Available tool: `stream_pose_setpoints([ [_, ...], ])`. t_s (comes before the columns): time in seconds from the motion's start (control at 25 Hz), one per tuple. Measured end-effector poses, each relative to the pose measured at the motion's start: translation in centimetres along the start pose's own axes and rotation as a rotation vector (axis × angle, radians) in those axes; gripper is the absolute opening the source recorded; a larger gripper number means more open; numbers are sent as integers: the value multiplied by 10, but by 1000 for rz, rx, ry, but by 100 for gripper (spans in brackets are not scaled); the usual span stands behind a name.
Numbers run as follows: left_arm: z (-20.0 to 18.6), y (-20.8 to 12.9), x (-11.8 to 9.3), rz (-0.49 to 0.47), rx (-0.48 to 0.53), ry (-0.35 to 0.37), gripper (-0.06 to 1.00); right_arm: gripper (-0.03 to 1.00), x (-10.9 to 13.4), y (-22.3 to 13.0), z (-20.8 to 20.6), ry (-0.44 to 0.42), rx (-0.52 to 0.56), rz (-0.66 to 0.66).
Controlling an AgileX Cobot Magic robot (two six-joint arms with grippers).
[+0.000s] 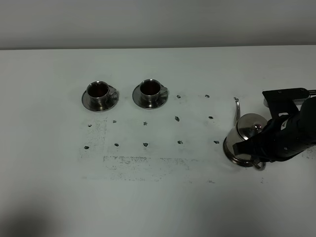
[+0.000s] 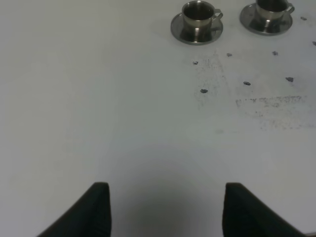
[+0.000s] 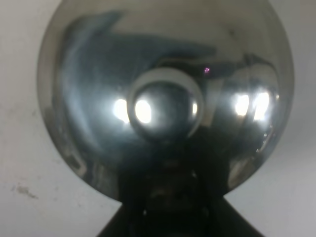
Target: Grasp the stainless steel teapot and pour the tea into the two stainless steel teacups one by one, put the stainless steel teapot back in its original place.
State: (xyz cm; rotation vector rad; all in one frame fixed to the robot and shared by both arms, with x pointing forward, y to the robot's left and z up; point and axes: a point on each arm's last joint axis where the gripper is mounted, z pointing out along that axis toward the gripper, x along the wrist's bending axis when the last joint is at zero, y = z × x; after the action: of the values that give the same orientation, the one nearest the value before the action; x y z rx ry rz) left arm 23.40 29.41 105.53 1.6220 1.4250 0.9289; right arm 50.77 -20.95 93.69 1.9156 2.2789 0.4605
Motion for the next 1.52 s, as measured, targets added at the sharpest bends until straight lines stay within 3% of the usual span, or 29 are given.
stream_pose_setpoints([
  [0.16, 0, 0, 0, 0, 0, 0, 49, 30, 0, -1, 0, 1, 10, 0],
  [0.4, 0, 0, 0, 0, 0, 0, 49, 55, 0, -4, -1, 0, 43, -7],
  [0.56, 0, 0, 0, 0, 0, 0, 49, 61, 2, -2, -22, 9, -20, -30],
  [0.84, 0, 0, 0, 0, 0, 0, 49, 57, 6, -4, -120, 48, -369, -57],
  [1.08, 0, 0, 0, 0, 0, 0, 49, 48, 8, -19, -174, 82, -592, -59],
  [1.32, 0, 0, 0, -1, 0, 0, 49, 40, 4, -33, -191, 57, -622, -85],
  [1.52, 0, 0, 0, -1, 0, 0, 49, 33, -2, -70, -217, 18, -590, -113],
])
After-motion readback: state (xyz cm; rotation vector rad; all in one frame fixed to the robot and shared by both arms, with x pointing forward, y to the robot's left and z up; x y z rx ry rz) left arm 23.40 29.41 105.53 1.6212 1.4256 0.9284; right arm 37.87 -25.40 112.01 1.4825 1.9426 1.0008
